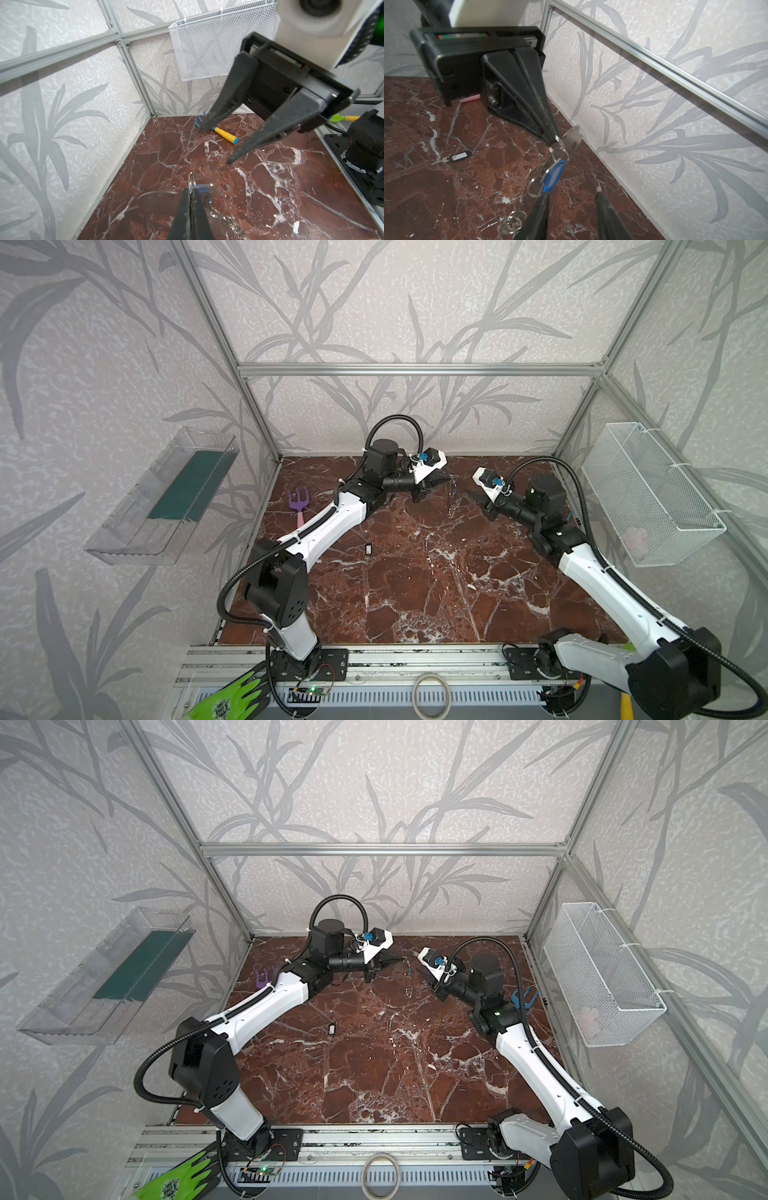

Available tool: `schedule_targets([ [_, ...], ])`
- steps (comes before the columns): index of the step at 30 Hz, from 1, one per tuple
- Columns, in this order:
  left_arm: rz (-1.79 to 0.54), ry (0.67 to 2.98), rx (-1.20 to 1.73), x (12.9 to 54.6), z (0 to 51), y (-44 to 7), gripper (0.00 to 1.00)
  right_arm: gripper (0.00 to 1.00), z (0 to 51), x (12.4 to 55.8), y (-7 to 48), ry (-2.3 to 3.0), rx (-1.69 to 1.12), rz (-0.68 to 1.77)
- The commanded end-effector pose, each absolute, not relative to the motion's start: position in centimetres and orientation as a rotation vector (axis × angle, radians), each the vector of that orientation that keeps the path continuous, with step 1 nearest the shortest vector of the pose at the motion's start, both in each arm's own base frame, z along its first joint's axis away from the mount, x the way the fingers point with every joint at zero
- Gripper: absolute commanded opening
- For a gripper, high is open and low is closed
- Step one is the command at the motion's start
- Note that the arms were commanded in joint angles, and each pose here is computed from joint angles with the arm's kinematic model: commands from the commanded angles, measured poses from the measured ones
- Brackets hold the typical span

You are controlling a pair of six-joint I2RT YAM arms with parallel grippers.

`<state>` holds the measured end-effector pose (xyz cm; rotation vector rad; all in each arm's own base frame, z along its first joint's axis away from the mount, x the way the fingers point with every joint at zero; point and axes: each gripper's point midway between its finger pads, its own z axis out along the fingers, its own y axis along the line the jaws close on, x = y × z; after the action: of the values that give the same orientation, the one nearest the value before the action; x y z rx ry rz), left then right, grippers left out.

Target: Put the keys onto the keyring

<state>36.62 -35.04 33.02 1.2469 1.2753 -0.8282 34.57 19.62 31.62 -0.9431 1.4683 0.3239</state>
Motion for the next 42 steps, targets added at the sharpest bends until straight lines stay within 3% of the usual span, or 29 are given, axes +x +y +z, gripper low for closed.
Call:
schedule_targets([
  [1, -0.864, 1.096, 1.186, 34.9, 38.7, -34.6, 0.0, 0.38, 33.5, 34.3, 20.3, 1.439, -0.894, 0.458],
  [12, -0.86, 1.053, 1.176, 34.4, 39.5, -34.4, 0.0, 0.35, 35.5, 34.6, 22.4, 1.388, -0.864, 0.67],
  [32, -0.839, 1.033, 1.196, 34.0, 39.7, -34.2, 0.0, 0.25, 35.9, 35.8, 23.0, 1.39, -0.836, 0.709],
  [37, -0.834, 1.034, 1.201, 34.0, 39.6, -34.2, 0.0, 0.09, 35.9, 35.8, 23.0, 1.388, -0.838, 0.701],
  [42, -0.824, 1.042, 1.207, 34.1, 39.2, -34.1, 0.0, 0.03, 36.3, 35.6, 22.7, 1.367, -0.831, 0.676],
])
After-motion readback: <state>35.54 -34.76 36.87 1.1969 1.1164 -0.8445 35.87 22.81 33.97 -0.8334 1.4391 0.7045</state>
